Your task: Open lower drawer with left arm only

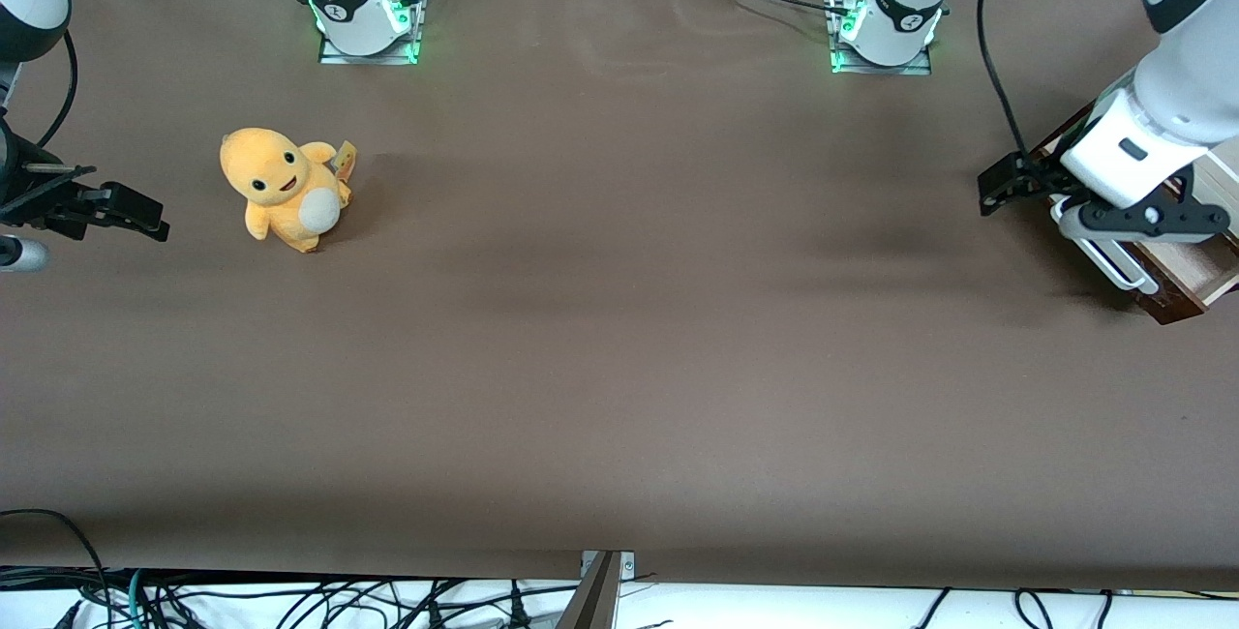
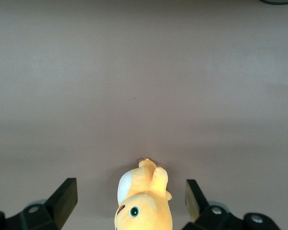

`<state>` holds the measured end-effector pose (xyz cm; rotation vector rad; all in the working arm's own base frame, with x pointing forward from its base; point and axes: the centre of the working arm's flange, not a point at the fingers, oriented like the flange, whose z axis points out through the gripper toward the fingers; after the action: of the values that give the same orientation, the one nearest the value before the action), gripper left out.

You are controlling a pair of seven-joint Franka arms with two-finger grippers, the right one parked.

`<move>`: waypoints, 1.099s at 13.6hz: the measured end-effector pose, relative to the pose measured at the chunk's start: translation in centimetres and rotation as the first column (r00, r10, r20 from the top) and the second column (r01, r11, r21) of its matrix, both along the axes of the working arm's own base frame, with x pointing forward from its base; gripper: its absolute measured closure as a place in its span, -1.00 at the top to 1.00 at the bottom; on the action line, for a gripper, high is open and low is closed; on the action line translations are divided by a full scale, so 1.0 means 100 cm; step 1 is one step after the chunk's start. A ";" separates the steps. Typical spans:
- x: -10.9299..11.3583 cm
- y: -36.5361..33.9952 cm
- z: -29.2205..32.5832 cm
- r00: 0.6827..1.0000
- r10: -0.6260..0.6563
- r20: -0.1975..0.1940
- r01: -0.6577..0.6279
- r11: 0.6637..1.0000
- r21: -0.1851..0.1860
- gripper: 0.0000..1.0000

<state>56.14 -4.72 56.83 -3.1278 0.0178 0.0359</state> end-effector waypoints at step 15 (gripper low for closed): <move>-0.016 0.019 0.011 0.999 0.012 -0.032 -0.012 1.000 0.004 1.00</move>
<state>54.51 -2.82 57.96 -3.1236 -0.0006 0.0859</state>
